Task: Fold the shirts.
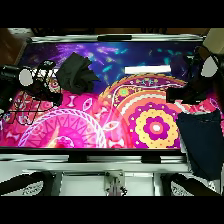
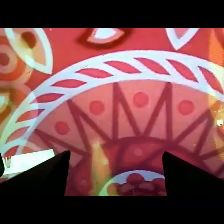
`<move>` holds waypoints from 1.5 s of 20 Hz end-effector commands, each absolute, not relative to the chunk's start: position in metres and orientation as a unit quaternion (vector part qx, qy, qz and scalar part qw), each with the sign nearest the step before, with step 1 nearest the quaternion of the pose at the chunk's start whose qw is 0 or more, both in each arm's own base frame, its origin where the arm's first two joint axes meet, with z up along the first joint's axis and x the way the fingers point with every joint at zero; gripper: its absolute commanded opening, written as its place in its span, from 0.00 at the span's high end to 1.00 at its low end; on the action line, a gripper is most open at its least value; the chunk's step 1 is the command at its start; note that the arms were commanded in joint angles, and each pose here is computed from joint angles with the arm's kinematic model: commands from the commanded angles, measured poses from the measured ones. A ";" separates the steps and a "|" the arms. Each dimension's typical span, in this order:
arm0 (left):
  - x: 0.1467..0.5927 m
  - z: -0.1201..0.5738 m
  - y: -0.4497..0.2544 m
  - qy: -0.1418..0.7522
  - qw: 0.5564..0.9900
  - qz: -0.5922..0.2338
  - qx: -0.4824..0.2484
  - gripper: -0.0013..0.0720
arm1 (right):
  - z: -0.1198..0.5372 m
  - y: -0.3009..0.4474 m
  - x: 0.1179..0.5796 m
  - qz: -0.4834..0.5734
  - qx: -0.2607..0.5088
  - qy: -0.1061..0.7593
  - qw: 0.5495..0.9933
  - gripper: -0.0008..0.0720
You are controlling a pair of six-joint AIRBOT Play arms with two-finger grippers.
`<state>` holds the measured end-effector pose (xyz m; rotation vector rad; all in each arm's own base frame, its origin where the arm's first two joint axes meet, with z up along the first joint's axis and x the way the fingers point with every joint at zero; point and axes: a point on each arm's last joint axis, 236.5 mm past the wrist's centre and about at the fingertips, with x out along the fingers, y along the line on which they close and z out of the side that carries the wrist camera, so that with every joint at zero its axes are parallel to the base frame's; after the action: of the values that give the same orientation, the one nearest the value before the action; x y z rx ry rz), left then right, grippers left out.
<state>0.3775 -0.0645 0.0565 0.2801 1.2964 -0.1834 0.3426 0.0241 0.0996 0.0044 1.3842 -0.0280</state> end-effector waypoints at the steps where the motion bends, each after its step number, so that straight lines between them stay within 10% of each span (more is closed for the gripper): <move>1: 0.378 0.056 -0.065 0.601 0.784 -0.085 0.130 0.00 | 0.100 0.024 0.343 -0.013 0.002 0.638 0.770 0.07; 15: 0.381 0.057 -0.067 0.596 0.790 -0.082 0.121 0.00 | 0.110 0.029 0.381 -0.005 0.009 0.571 0.821 0.07; 25: 0.491 0.111 -0.102 0.370 0.924 -0.087 0.047 0.11 | 0.113 0.046 0.388 0.017 0.039 0.559 0.828 0.07; 30: 0.527 0.050 -0.105 0.391 0.918 -0.062 -0.006 0.20 | 0.113 0.061 0.391 0.035 0.073 0.556 0.827 0.07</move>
<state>0.5029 -0.1038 0.0758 0.0518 0.8180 -0.1547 0.3889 0.0508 0.1130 0.1108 1.1847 0.0470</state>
